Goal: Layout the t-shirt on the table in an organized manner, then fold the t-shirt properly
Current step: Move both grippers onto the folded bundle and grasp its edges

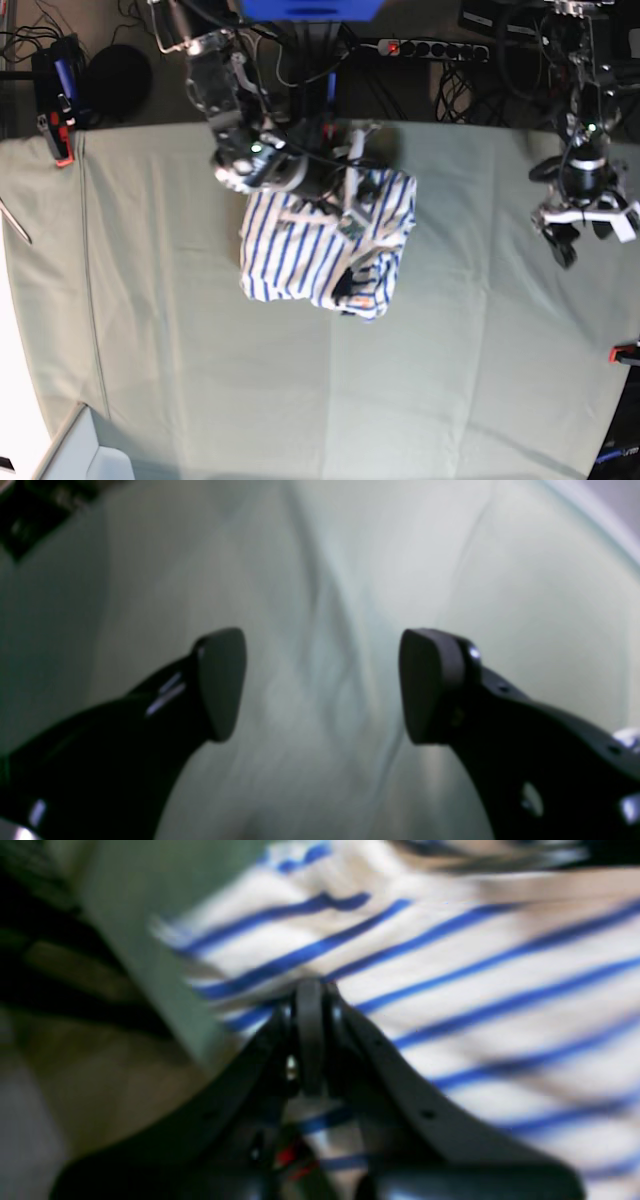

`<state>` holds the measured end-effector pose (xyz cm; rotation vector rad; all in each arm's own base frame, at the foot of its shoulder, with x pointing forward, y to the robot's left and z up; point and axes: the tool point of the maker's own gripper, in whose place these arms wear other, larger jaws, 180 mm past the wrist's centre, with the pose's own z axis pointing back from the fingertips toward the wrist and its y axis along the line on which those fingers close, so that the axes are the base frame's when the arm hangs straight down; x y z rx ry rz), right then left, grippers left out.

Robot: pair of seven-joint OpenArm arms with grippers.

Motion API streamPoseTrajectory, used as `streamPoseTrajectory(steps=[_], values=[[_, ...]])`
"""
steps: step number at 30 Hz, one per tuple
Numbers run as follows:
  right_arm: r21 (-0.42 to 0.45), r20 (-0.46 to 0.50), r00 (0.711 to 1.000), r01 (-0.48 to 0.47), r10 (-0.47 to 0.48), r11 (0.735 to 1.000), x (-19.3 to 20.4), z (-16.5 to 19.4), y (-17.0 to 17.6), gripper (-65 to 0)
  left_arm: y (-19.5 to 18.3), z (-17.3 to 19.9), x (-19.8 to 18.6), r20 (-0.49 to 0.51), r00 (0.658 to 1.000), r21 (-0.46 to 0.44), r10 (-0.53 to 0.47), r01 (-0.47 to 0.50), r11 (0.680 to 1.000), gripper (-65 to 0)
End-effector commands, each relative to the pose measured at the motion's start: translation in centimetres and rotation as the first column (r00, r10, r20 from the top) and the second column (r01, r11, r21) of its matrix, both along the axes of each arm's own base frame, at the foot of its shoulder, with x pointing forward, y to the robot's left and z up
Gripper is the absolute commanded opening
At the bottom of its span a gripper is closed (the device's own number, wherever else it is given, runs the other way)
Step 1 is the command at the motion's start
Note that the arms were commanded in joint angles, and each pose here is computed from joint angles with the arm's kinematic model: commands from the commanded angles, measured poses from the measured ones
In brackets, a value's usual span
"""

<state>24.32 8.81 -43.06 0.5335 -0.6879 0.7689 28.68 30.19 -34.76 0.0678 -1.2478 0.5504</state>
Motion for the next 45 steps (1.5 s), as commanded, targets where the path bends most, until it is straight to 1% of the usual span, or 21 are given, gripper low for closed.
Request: streamPoseTrajectory(steps=[1, 3, 6, 7, 9, 12, 14, 18, 21, 23, 25, 27, 29, 30, 31, 32, 34, 37, 40, 43, 45], values=[[0.056, 0.04, 0.999, 0.006, -0.009, 0.998, 1.2, 1.2, 0.8, -65.0, -0.1, 1.8, 0.6, 0.053, 0.998, 0.025, -0.014, 0.012, 1.0, -18.4], [0.085, 0.04, 0.999, 0.012, -0.016, 0.996, 1.2, 0.9, 1.2, -65.0, -0.9, 3.1, 0.9, 0.092, 0.995, 0.019, -0.025, 0.024, 1.0, -18.4], [0.128, 0.085, 0.996, 0.027, -0.038, 0.991, 1.3, 2.2, 1.1, -65.0, -2.4, 5.0, 1.5, 0.15, 0.988, 0.005, -0.045, 0.045, 0.999, -18.3], [0.144, 0.118, 0.992, 0.035, -0.052, 0.989, 1.6, 3.4, 0.8, -65.0, -3.8, 5.6, 1.9, 0.168, 0.983, -0.003, -0.078, 0.08, 0.997, -18.3], [0.15, 0.169, 0.979, 0.085, -0.11, 0.985, 2.1, 5.0, -1.4, -65.0, -7.0, 6.7, 2.4, 0.2, 0.967, -0.016, -0.155, 0.162, 0.987, -18.3], [0.165, 0.232, 0.95, 0.173, -0.208, 0.971, 3.2, 7.4, -4.5, -65.0, -12.2, 7.4, 3.5, 0.232, 0.935, -0.048, -0.268, 0.286, 0.957, -18.3], [0.159, 0.245, 0.936, 0.218, -0.253, 0.963, 3.6, 7.7, -6.2, -65.0, -15.1, 7.3, 4.4, 0.244, 0.914, -0.07, -0.325, 0.35, 0.934, -18.5], [0.13, 0.225, 0.924, 0.287, -0.31, 0.949, 4.0, 6.6, -8.8, -65.0, -20.7, 5.5, 5.8, 0.223, 0.872, -0.11, -0.435, 0.466, 0.878, -18.8], [0.112, 0.201, 0.916, 0.329, -0.346, 0.937, 3.8, 5.6, -10.3, -65.0, -24.0, 3.5, 6.9, 0.185, 0.851, -0.135, -0.491, 0.517, 0.845, -19.5], [0.108, 0.196, 0.909, 0.353, -0.368, 0.929, 3.7, 5.4, -11.1, -65.0, -26.0, 2.2, 7.3, 0.155, 0.832, -0.141, -0.533, 0.552, 0.821, -25.3], [0.101, 0.192, 0.908, 0.358, -0.372, 0.928, 3.7, 5.2, -11.4, -65.0, -27.6, 1.4, 7.3, 0.136, 0.809, -0.137, -0.572, 0.587, 0.798, -35.5], [0.097, 0.193, 0.904, 0.369, -0.381, 0.924, 3.7, 5.1, -11.9, -65.0, -28.5, 1.5, 7.2, 0.136, 0.793, -0.133, -0.594, 0.609, 0.782, -48.2], [0.093, 0.194, 0.899, 0.382, -0.393, 0.92, 3.8, 5.1, -12.4, -65.0, -29.2, 1.7, 7.2, 0.142, 0.782, -0.131, -0.607, 0.623, 0.772, -63.3], [0.094, 0.193, 0.898, 0.383, -0.395, 0.919, 3.8, 5.1, -12.4, -65.0, -29.6, 1.7, 7.0, 0.142, 0.775, -0.133, -0.615, 0.631, 0.765, -65.0], [0.094, 0.192, 0.899, 0.383, -0.395, 0.919, 3.8, 5.1, -12.4, -65.0, -30.2, 1.8, 6.9, 0.147, 0.77, -0.138, -0.621, 0.638, 0.758, -65.0], [0.094, 0.192, 0.899, 0.383, -0.395, 0.919, 3.8, 5.1, -12.4, -65.0, -30.3, 1.8, 7.0, 0.149, 0.77, -0.141, -0.621, 0.638, 0.757, -62.8], [0.094, 0.192, 0.899, 0.383, -0.395, 0.919, 3.8, 5.1, -12.4, -65.0, -30.3, 0.5, 7.0, 0.121, 0.784, -0.161, -0.609, 0.621, 0.767, -64.7], [0.094, 0.184, 0.901, 0.381, -0.392, 0.92, 3.7, 4.8, -12.2, -65.0, -29.2, -1.5, 8.2, 0.069, 0.808, -0.161, -0.585, 0.587, 0.793, -64.8], [0.084, 0.157, 0.908, 0.381, -0.389, 0.921, 3.3, 3.8, -12.1, -65.0, -27.4, -4.3, 9.4, -0.011, 0.829, -0.144, -0.56, 0.552, 0.821, -64.8], [0.074, 0.128, 0.912, 0.384, -0.391, 0.92, 2.9, 2.7, -12.1, -65.0, -26.2, -5.1, 11.0, -0.048, 0.838, -0.119, -0.544, 0.536, 0.836, -64.8], [0.066, 0.105, 0.915, 0.385, -0.39, 0.921, 2.5, 1.9, -12.1, -65.0, -25.8, -4.9, 11.9, -0.049, 0.841, -0.105, -0.54, 0.533, 0.84, -64.8]])
